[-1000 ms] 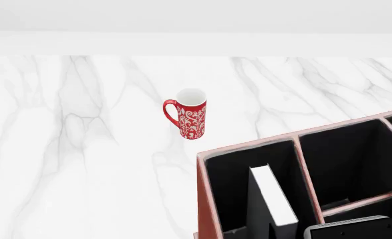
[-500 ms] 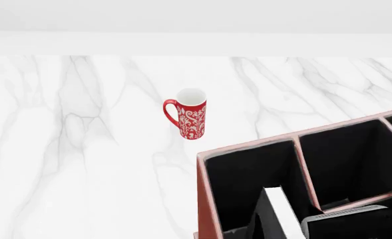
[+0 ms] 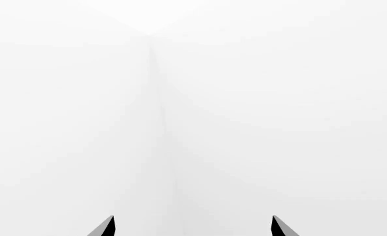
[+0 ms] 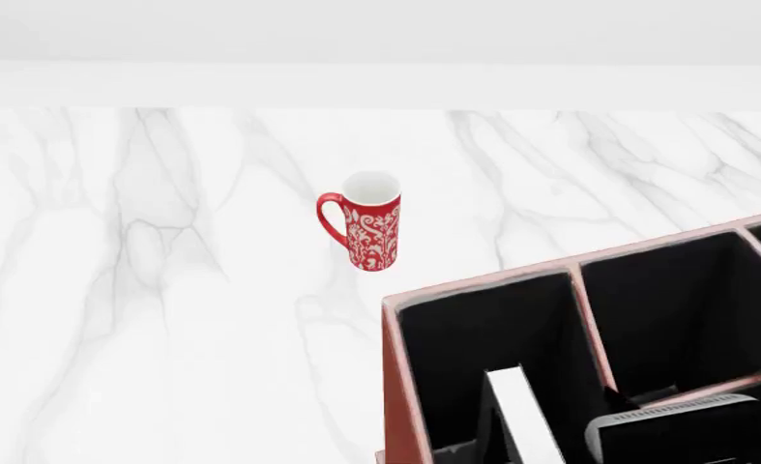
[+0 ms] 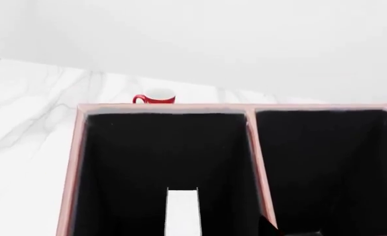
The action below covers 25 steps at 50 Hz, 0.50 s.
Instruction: Pick up the book and place it in the left compartment of the caddy.
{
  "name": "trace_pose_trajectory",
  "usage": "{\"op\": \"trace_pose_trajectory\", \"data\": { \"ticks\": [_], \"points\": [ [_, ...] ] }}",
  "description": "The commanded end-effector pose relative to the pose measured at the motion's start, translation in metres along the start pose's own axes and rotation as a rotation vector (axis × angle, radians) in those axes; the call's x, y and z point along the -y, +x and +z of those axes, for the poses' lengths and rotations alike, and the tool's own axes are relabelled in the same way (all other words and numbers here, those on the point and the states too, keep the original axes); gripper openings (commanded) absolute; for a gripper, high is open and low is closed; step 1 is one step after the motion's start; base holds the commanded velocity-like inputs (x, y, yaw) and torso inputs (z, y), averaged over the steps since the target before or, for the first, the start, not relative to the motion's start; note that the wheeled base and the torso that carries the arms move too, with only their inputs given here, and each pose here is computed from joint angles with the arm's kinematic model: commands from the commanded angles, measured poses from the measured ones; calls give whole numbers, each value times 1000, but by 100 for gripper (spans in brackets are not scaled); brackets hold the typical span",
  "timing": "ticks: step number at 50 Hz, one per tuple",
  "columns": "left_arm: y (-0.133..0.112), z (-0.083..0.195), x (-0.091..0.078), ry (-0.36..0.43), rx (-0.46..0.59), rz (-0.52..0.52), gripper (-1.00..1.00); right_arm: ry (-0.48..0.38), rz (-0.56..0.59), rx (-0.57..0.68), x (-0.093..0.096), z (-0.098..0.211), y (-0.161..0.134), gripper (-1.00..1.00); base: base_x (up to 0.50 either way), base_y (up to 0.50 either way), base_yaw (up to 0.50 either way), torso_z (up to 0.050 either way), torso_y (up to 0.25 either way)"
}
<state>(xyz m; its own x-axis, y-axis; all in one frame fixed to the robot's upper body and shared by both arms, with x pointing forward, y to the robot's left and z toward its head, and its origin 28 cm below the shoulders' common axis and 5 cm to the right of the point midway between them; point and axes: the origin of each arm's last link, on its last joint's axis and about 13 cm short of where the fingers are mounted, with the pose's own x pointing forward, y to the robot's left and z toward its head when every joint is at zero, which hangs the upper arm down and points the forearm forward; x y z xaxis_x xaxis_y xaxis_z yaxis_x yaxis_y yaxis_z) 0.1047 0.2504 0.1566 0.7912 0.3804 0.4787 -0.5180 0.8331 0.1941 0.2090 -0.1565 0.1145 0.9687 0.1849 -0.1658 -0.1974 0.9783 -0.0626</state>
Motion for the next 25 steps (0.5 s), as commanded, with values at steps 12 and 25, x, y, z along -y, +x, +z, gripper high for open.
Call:
{"op": "trace_pose_trajectory", "data": {
  "ticks": [12,25],
  "points": [
    [0,0,0,-1,1,0,100,11,-7,60,1,15,-10,100,0,0,0,0,0],
    [0,0,0,-1,1,0,100,25,-26,174,1,40,-31,100,0,0,0,1,0]
  ]
}}
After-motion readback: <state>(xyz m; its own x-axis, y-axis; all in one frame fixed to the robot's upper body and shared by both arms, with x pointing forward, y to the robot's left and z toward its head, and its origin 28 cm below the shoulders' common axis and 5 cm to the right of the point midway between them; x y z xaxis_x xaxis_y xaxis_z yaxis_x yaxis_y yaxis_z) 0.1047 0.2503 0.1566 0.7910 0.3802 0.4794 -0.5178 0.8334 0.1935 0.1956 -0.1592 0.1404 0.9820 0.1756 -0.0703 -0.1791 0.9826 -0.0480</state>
